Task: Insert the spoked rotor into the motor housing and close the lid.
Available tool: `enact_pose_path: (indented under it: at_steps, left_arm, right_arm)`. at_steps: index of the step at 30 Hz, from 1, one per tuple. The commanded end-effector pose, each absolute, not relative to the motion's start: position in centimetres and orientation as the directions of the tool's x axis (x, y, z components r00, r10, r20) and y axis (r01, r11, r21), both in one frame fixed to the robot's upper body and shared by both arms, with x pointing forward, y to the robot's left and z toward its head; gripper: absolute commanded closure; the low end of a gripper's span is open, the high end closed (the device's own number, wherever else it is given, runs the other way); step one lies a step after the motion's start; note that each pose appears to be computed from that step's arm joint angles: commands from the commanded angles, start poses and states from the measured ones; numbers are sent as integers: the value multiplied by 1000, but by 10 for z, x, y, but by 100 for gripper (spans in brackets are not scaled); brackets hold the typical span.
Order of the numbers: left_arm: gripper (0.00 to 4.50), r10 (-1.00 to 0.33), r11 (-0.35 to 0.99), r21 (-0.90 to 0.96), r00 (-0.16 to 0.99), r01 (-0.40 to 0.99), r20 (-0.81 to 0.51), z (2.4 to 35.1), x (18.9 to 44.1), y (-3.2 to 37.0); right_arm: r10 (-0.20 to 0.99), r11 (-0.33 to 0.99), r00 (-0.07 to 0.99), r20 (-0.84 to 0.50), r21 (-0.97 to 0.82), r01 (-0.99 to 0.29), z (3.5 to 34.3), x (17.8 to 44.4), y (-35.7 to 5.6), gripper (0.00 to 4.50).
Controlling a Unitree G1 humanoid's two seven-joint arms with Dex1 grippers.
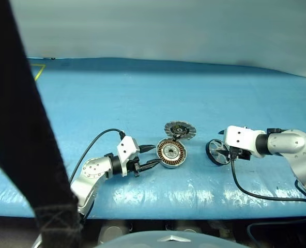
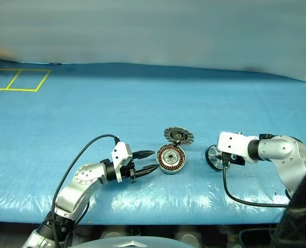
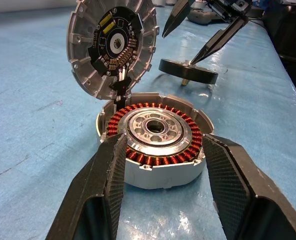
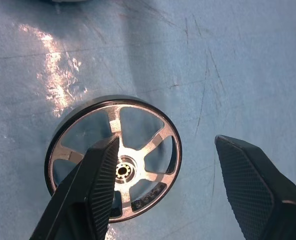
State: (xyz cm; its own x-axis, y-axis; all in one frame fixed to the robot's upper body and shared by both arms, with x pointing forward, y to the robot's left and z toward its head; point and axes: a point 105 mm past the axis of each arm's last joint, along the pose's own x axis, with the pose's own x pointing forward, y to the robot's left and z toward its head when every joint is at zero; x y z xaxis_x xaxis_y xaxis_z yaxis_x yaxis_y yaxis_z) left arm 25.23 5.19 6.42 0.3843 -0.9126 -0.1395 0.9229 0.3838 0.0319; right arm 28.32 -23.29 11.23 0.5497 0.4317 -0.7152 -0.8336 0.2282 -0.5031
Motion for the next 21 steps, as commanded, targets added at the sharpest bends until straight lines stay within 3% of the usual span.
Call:
enact_pose_path:
  at_steps: [1,7,21]
  left_arm:
    - [196,-924,362,72,368,929,-107,77,250,48]
    - [196,-922,365,72,372,928,-113,75,249,48]
    - [196,-916,376,71,382,924,-120,73,248,49]
  right_arm:
    - [417,204,561,-715,-528,-824,129,285,-236,128]
    - [361,174,479,-800,-447,-877,113,274,-249,128]
    - [363,154,459,-811,-433,-888,92,276,-242,128]
